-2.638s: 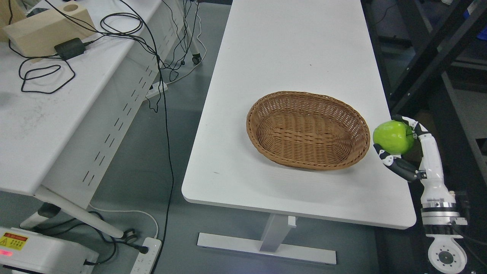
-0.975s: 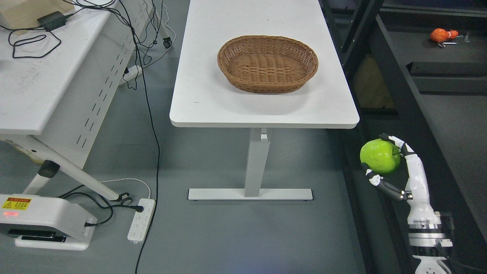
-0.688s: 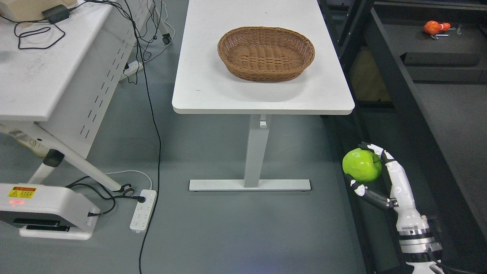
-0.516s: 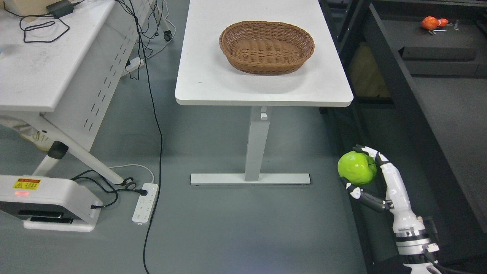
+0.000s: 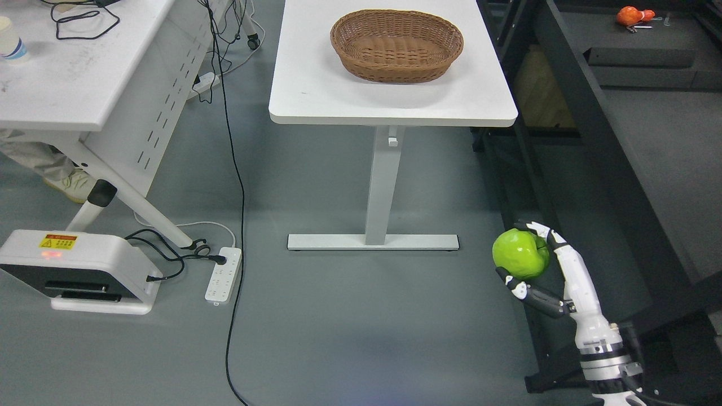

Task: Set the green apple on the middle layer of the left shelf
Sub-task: 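Carry the apple in the right hand while turning toward the shelf rack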

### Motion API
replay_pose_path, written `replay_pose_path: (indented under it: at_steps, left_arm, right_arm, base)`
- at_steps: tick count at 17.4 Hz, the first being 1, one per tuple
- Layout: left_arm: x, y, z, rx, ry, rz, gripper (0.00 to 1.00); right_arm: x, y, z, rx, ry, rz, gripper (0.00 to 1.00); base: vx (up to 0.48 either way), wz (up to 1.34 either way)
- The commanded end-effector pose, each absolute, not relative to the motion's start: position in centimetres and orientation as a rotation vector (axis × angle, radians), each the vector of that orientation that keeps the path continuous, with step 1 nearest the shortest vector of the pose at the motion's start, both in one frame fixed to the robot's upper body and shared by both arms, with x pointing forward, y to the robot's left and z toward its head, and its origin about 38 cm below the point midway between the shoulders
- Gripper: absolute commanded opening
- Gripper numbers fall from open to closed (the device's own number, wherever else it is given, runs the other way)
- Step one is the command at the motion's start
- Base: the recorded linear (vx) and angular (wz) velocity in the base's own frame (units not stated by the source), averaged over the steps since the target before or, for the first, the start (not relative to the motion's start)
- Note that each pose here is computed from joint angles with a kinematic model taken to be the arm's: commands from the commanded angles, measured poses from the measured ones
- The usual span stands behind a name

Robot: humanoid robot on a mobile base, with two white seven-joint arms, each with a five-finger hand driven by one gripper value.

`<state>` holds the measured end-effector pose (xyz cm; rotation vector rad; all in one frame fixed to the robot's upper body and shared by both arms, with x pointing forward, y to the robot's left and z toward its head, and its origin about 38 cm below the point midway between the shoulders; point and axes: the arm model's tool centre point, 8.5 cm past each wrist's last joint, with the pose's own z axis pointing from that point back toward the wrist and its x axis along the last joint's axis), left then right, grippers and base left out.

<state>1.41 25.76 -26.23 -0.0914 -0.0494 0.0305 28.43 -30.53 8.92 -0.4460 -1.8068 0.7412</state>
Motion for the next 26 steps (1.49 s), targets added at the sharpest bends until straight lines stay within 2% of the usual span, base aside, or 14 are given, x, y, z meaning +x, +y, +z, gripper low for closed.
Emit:
replay_pose_path:
  at_steps: [1,4,10,26]
  left_arm:
    - [2.8,26.9,-26.1,-0.075,-0.070,0.027,1.00]
    - [2.8,26.9,-26.1,-0.075,-0.071,0.029,1.00]
    - [2.8,26.9,-26.1,-0.075,-0.070,0.027,1.00]
    - [2.8,26.9,-26.1,-0.075,-0.071,0.029,1.00]
  right_arm:
    - [28.4,-29.7,8.5,-0.419,-1.798,0.748,0.00]
    - [28.1,-30.4,8.3,-0.434,-1.782,0.743,0.00]
    - [27.6,-33.2,8.5,-0.515,-1.746,0.708,0.00]
    - [27.3,-34.5,8.2,-0.547,-1.681,0.653,0.00]
  base:
    - [-0.185,0.00]
    - [-0.170,0.00]
    - [-0.153,-0.09]
    - [-0.089,-0.37]
